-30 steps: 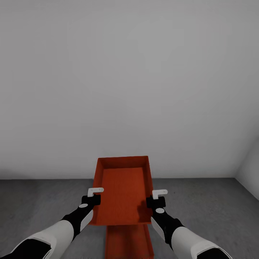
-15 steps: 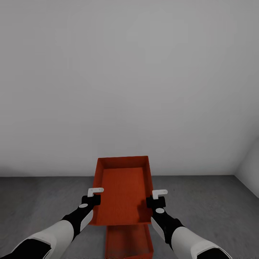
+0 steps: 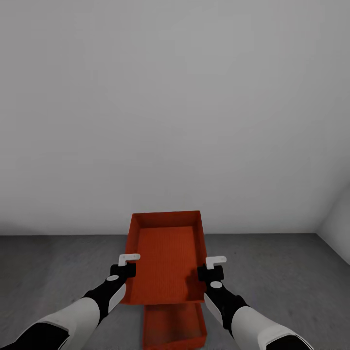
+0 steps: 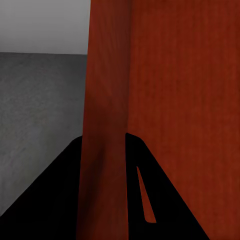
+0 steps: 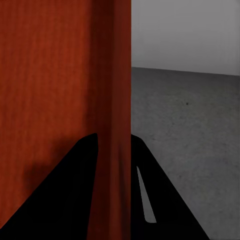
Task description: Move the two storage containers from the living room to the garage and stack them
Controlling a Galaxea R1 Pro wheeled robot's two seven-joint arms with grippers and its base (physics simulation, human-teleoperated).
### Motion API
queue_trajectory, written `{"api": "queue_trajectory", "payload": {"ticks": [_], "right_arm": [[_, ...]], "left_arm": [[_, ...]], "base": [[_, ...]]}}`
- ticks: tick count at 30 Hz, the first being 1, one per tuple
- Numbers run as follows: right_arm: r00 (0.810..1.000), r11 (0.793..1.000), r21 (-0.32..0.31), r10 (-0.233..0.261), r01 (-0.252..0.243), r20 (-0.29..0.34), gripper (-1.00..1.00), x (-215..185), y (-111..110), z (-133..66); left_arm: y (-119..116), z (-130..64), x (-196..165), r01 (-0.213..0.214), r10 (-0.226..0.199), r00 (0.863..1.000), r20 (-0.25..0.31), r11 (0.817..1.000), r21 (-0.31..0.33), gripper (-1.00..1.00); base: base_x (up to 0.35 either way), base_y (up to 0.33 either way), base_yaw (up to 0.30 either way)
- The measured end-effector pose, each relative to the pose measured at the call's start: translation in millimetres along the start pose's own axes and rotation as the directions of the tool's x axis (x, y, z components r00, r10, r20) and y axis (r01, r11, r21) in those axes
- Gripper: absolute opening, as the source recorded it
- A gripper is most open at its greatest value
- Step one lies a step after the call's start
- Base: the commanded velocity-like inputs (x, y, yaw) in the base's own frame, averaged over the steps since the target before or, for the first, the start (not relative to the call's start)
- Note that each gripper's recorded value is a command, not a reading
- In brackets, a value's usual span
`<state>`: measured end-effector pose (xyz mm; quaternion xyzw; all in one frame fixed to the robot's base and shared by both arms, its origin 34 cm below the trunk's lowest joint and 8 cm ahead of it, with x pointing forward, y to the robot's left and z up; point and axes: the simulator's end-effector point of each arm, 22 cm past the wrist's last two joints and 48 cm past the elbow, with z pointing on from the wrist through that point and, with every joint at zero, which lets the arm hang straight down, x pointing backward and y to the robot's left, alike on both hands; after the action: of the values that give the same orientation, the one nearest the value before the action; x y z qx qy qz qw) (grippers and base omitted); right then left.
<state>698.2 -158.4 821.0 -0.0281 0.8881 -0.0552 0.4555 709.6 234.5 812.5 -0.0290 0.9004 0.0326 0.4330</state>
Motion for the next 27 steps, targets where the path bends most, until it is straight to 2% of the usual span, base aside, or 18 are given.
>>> {"api": "queue_trajectory", "payload": {"ticks": [27], "right_arm": [[0.999,1.000,-0.005,-0.004,0.004,-0.044,-1.00,25.1,3.1,8.2]], "left_arm": [[-0.2,9.5,25.7,-0.004,0.003,0.999,-0.045,1.000,-0.001,-1.00]], "base": [[0.000,0.000,0.000]]}}
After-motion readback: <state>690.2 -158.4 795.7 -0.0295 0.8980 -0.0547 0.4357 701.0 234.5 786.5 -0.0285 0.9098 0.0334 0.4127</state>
